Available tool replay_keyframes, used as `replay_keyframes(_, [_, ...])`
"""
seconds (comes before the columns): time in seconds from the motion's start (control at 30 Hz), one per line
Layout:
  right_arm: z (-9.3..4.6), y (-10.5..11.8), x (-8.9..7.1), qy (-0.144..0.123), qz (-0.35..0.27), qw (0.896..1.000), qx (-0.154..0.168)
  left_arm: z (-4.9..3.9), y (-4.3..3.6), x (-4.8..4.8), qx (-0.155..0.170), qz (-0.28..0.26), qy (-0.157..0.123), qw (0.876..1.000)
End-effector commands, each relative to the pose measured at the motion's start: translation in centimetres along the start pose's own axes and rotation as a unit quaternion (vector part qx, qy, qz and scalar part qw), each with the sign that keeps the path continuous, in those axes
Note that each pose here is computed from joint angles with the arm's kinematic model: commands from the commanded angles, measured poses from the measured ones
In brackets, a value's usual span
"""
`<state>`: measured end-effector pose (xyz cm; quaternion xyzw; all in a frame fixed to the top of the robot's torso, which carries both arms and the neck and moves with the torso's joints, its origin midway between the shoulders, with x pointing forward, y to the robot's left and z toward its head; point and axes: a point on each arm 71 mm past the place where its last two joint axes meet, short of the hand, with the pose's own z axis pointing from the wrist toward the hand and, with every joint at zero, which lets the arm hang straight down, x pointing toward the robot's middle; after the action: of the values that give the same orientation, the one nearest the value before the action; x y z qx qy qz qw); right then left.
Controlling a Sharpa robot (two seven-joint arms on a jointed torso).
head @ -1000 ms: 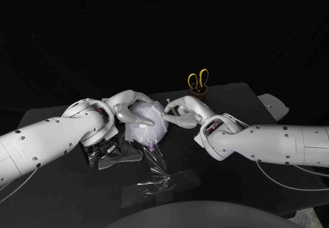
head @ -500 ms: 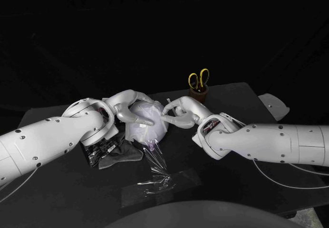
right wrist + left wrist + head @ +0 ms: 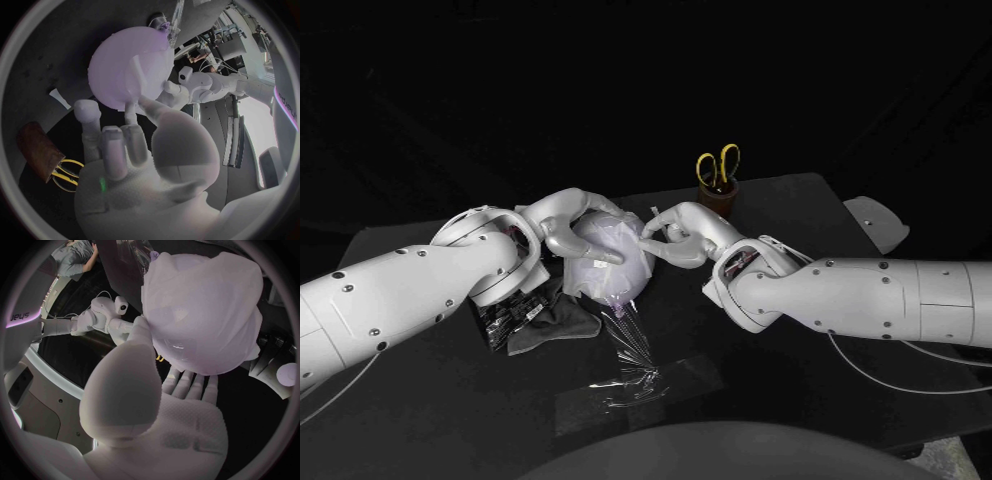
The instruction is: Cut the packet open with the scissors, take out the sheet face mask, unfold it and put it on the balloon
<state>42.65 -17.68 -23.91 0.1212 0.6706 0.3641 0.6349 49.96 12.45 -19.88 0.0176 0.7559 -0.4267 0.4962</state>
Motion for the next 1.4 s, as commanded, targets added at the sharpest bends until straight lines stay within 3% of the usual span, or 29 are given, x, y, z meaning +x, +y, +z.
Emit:
replay_keyframes(0.03, [0.1,0.1,0.4,0.016,-0.006,1.0,-0.004,-0.02,-0.02,0.32,0.001,-0.003,0.012,1.0])
replay_keyframes(0.33, [0.4,0.4,0.7,0.018,-0.007,1.0,-0.007,0.02,-0.07,0.36,0.001,-0.003,0.012,1.0])
replay_keyframes(0.9, [0.3,0.3,0.0,-0.026,0.009,1.0,-0.005,-0.01,-0.04,0.35,0.001,-0.003,0.013,1.0])
replay_keyframes(1.4, [-0.4,-0.9,-0.6,-0.01,0.015,0.999,0.03,-0.02,0.06,0.31,-0.001,-0.003,0.013,1.0])
